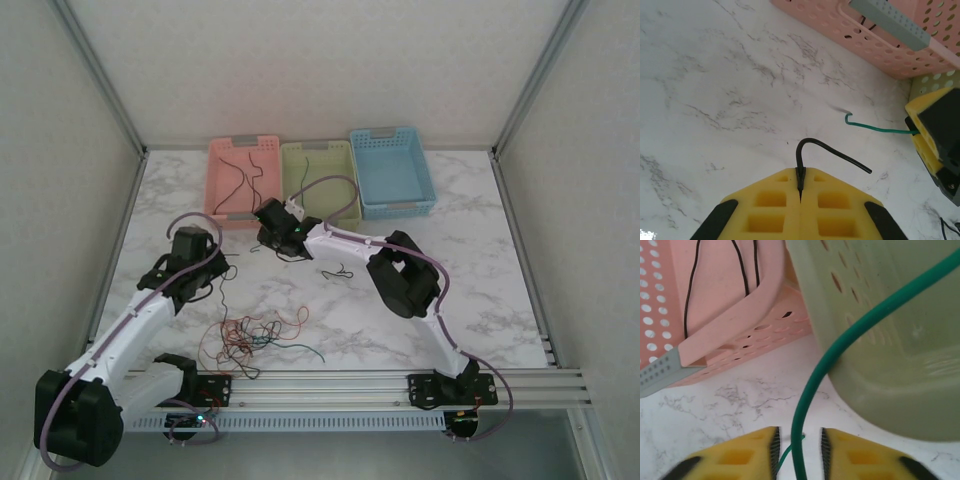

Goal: Untangle the cables

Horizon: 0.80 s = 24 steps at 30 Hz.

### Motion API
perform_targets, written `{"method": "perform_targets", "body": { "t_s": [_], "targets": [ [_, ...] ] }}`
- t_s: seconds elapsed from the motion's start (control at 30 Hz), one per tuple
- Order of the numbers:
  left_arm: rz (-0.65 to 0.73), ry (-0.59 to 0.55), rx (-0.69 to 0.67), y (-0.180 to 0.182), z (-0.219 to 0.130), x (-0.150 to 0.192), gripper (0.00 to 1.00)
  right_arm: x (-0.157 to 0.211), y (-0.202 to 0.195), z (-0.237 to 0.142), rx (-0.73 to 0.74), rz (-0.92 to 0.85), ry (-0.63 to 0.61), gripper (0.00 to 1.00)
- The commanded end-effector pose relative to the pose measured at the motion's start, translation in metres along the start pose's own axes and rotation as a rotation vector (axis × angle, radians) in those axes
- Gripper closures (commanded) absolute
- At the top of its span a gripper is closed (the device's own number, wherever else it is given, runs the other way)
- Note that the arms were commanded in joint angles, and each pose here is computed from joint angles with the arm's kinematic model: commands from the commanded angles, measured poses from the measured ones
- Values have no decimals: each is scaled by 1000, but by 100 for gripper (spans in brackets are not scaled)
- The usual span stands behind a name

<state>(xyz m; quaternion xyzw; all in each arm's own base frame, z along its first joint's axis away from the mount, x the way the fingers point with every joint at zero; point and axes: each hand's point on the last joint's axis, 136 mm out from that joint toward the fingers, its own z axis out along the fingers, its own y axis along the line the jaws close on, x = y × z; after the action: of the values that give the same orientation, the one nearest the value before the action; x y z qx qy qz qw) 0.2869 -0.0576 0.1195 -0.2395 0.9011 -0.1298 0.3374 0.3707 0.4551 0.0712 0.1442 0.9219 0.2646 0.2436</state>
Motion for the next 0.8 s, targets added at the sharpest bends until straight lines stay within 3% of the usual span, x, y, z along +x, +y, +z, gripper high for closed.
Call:
{"method": "perform_targets", "body": {
  "t_s": [0.0, 0.1, 0.5, 0.67, 0.77],
  "targets": [
    [8, -3, 19, -3, 5, -3, 100, -8, 1, -2, 29, 9, -34, 86],
    [-11, -6, 29, -5, 10, -6, 100, -14, 7, -13, 14, -4, -46, 100],
    [-35, -31, 64, -21, 21, -25, 100, -54, 32, -74, -127, 61, 42, 100],
    [-39, -26, 55, -18, 23, -25, 100, -102, 22, -94, -215, 215, 70, 100],
    [-37, -22, 47, -15, 25, -25, 100, -129, 11, -87, -226, 264, 100, 100]
  ]
}}
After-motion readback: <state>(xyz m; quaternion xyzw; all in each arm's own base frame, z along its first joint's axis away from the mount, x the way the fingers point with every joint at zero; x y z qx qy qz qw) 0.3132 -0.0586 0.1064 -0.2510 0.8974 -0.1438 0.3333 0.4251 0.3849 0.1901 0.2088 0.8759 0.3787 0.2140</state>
